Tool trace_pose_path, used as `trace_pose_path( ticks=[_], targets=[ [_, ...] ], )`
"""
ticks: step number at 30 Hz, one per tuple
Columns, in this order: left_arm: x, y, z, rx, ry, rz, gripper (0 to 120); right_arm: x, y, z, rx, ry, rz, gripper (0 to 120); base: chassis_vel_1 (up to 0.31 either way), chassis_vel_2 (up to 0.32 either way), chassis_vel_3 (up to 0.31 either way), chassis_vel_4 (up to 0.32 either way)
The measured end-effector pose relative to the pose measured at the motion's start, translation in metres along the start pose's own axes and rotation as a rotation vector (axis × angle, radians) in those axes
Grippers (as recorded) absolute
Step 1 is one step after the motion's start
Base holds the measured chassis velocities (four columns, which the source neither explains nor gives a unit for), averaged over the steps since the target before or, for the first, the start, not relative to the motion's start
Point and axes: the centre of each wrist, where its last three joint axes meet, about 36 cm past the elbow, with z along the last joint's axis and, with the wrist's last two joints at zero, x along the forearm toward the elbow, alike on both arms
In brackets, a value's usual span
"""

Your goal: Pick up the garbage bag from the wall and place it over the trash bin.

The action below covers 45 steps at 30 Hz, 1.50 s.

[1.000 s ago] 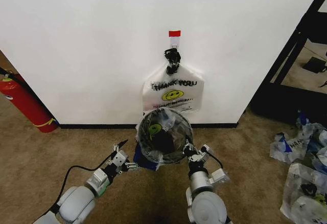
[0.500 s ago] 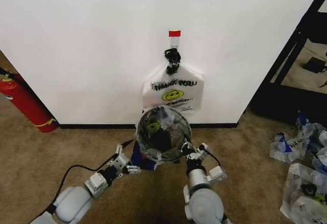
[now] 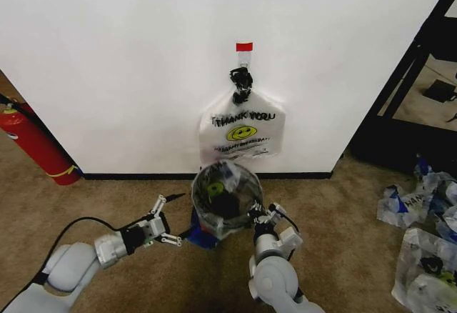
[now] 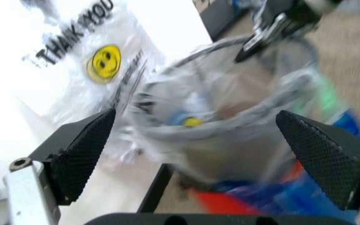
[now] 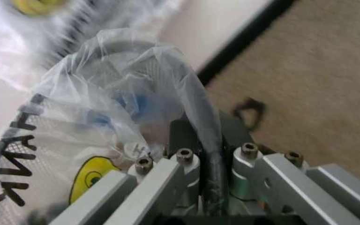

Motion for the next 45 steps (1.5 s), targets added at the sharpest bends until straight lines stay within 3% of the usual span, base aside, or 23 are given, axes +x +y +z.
trace_pose_path(
  ticks=[6, 14, 25, 33, 40, 45],
  targets=[
    [0.000, -0.004, 0.003, -0.016, 0.016, 0.010, 100, 0.001, 0.002, -0.003, 0.072, 0.068, 0.066, 0, 0.000, 0.000, 0.000, 0.000],
    [-0.002, -0.009, 0.000, -0.018, 0.013, 0.016, 100, -0.001, 0.000, 0.000, 0.140, 0.043, 0.051, 3, 0.000, 0.000, 0.000, 0.000],
    [0.001, -0.005, -0.006, -0.029, 0.008, 0.006, 100, 0.005, -0.010, 0.000, 0.204, 0.062, 0.074, 41, 0.000, 0.000, 0.000, 0.000],
    [-0.004, -0.004, -0.005, -0.025, 0.000, 0.004, 100, 0.039, -0.013, -0.026, 0.248, 0.099, 0.064, 72, 0.000, 0.000, 0.000, 0.000],
    [-0.015, -0.014, -0.001, -0.001, -0.007, 0.016, 100, 0.018, -0.029, -0.025, 0.296, 0.111, 0.073, 97, 0.000, 0.000, 0.000, 0.000],
    [-0.016, -0.015, 0.004, 0.004, 0.001, 0.021, 100, 0.012, -0.036, -0.023, 0.342, 0.123, 0.031, 100, 0.000, 0.000, 0.000, 0.000]
  ],
)
